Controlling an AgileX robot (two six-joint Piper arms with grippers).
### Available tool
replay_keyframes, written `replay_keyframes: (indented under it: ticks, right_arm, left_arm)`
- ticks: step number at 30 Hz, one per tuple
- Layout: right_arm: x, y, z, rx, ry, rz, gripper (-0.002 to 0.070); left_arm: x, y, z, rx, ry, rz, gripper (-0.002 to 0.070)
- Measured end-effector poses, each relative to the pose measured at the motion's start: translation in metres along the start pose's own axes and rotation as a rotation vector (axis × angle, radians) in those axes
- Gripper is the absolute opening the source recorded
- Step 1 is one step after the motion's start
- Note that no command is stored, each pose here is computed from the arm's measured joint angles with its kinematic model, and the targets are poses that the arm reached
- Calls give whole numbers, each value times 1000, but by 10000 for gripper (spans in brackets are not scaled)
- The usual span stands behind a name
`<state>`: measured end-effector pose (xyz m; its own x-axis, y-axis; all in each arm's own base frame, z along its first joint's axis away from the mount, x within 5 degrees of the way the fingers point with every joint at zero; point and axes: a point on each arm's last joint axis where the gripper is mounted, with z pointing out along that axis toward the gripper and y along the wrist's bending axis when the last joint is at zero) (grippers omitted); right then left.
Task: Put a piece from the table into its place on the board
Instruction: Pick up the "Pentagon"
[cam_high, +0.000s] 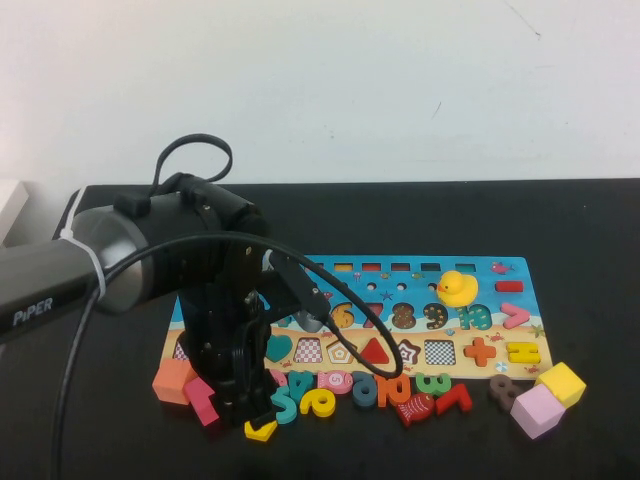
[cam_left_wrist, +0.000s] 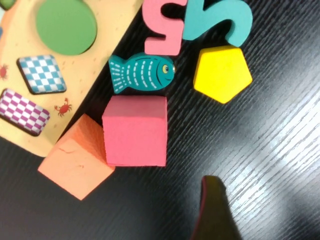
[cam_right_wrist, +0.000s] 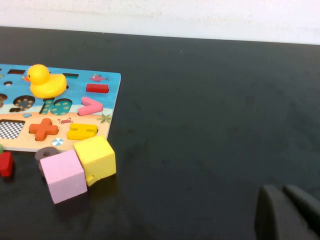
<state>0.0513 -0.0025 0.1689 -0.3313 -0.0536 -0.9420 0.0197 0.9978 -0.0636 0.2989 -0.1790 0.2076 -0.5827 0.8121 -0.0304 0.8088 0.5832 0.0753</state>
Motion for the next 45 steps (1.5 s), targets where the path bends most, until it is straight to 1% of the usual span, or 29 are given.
replay_keyframes:
  ticks: [5,11,19,27,31,35,41,45]
  right_arm:
    - [0,0,0,0,0,0,19]
    - [0,0,0,0,0,0,19]
    - [0,0,0,0,0,0,19]
    - [0,0,0,0,0,0,19]
    - [0,0,0,0,0,0,19]
    - [0,0,0,0,0,0,19]
    - [0,0,0,0,0,0,19]
    - [0,0,0,0,0,0,19]
  left_arm:
    - [0,0,0,-3,1,-28,411]
    - [0,0,0,-3,1,-33,411]
    - [0,0,0,-2,1,-87,411]
    - [-1,-1,0,11,-15,-165,411]
    - [-3,5,0,32,-62,-214,411]
    - [-3,12,6,60,-78,-253,411]
    - [-9,13,27,91,-62,-232,411]
    - [-14,14,45,93,-54,-231,411]
